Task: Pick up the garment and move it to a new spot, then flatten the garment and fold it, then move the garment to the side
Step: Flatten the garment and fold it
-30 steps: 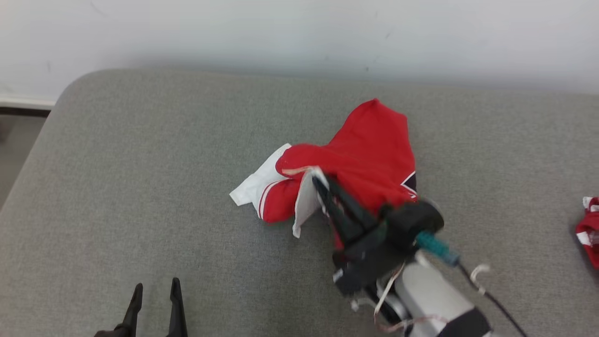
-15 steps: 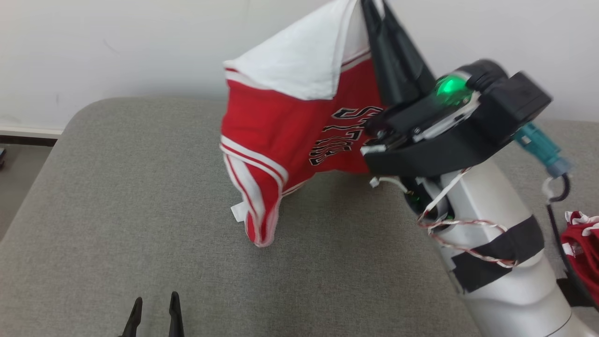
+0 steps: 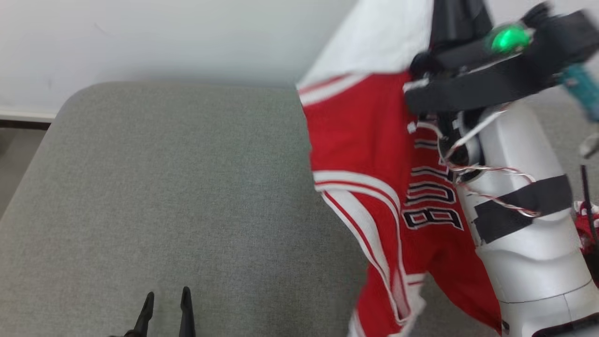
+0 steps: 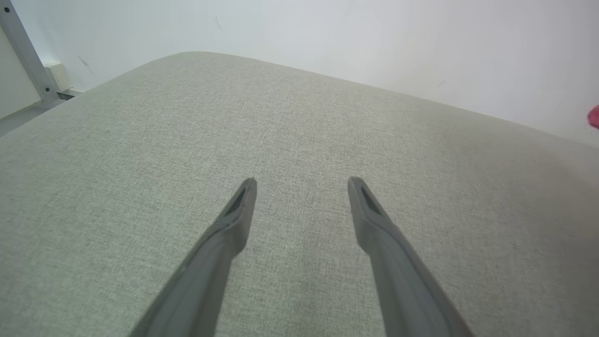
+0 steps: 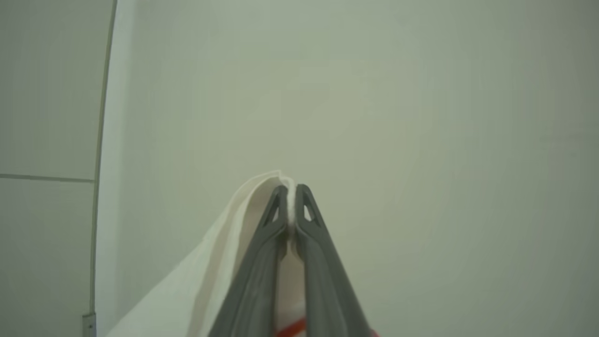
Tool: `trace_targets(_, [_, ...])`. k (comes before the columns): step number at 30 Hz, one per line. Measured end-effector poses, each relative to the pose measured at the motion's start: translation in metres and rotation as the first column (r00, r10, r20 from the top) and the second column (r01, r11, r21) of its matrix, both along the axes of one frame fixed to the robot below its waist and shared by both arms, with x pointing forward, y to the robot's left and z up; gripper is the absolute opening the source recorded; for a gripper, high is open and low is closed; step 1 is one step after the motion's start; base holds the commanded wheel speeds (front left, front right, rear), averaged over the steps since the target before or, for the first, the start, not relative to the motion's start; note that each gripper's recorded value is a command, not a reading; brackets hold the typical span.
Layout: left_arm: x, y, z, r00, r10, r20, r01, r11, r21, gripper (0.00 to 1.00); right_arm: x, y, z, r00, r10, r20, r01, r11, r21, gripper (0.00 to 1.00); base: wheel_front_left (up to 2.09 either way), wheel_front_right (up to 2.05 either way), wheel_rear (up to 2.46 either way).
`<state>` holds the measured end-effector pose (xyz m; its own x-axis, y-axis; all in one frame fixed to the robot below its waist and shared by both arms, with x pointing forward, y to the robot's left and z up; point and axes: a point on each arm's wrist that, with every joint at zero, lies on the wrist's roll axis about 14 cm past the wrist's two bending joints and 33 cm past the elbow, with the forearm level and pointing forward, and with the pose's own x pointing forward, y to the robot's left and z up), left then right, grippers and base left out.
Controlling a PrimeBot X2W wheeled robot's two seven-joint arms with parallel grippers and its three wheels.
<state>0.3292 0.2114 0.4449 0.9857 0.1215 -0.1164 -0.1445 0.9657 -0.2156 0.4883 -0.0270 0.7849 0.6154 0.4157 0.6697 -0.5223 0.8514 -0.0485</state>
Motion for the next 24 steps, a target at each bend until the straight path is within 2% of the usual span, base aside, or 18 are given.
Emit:
trace_targets(3, [0.005,-0.003,-0.001,1.0,-0.008,-0.002,0.008,1.0,-0.004,1.0,0.032,-0.001,-0.062,0.986,-0.068,-0.15,0.049,0.991,-0.126,0.0,0.0,0.0,0.0])
trace_targets(5, [0.007,-0.004,0.0,1.0,-0.011,-0.002,0.011,1.0,-0.004,1.0,0.049,-0.007,-0.112,0.956,-0.122,-0.266,0.066,0.976,-0.208,0.0,0.0,0.0,0.0])
trace_targets(6, [0.008,-0.005,0.0,1.0,-0.011,-0.003,0.011,1.0,-0.004,1.0,0.056,-0.013,-0.136,0.933,-0.148,-0.328,0.073,0.971,-0.229,0.27,0.0,0.0,0.0])
trace_targets(7, [0.007,-0.004,-0.001,1.0,-0.01,-0.006,0.01,1.0,-0.003,1.0,0.059,-0.016,-0.154,0.915,-0.171,-0.366,0.077,0.963,-0.257,0.4,0.0,0.0,0.0])
trace_targets(8, [0.007,-0.004,-0.002,1.0,-0.007,-0.01,0.007,1.0,-0.005,1.0,0.062,-0.019,-0.163,0.904,-0.182,-0.386,0.081,0.961,-0.264,1.0,0.0,0.0,0.0])
trace_targets(13, [0.009,-0.004,-0.001,1.0,-0.007,-0.007,0.007,1.0,-0.004,1.0,0.062,-0.03,-0.183,0.881,-0.206,-0.425,0.097,0.96,-0.264,1.0,0.0,0.0,0.0])
trace_targets(24, [0.03,-0.037,0.013,0.991,-0.122,0.049,0.123,0.992,-0.012,1.0,0.016,-0.081,-0.227,0.826,-0.269,-0.495,0.168,0.956,-0.24,1.0,0.0,0.0,0.0])
